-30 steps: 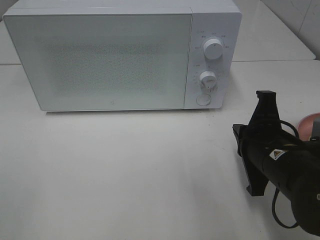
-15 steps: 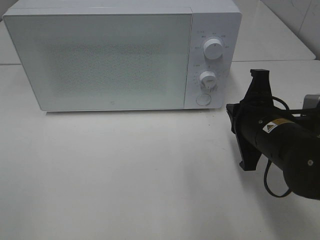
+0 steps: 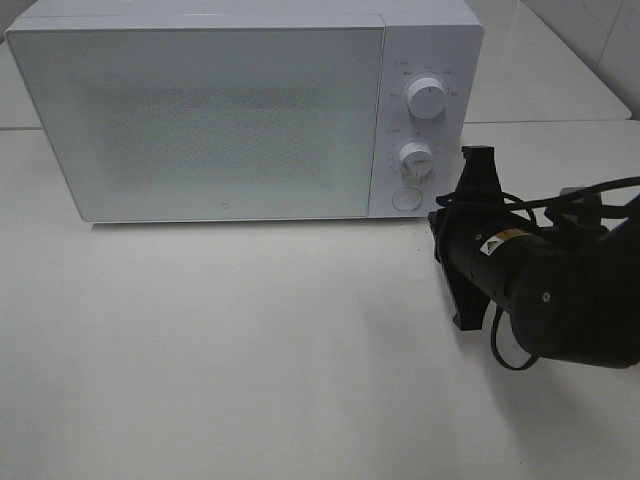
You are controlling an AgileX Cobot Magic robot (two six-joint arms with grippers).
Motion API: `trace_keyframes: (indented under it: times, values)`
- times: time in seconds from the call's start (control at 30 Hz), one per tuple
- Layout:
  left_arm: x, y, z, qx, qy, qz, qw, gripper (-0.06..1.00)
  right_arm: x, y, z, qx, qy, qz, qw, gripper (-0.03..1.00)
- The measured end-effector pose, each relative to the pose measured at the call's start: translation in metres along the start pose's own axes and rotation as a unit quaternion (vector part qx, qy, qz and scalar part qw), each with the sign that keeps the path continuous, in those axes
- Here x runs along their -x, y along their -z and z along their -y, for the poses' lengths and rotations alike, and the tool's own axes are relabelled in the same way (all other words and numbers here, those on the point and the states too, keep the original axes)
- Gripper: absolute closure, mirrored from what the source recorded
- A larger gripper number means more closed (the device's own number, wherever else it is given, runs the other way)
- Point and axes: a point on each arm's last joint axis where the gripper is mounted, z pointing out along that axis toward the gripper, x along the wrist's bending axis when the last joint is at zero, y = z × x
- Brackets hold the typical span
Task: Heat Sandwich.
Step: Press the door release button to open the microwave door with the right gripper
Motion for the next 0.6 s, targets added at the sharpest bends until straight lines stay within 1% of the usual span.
trace_keyframes:
  times: [0.17,0.37,0.6]
  values:
    - [0.000,0.000,0.000,0.000,0.000,0.000,1.000,-0.02,-0.003,-0.015,0.000,0.003,-0.001,-0.002,1.000,0.96]
    - [0.000,0.000,0.000,0.000,0.000,0.000,1.000,-0.02,-0.003,-0.034,0.000,0.008,-0.003,0.006,1.000,0.96]
    - [0.000,0.000,0.000,0.000,0.000,0.000,1.000,-0.02,-0.004,-0.048,0.005,0.004,0.000,0.005,1.000,0.96]
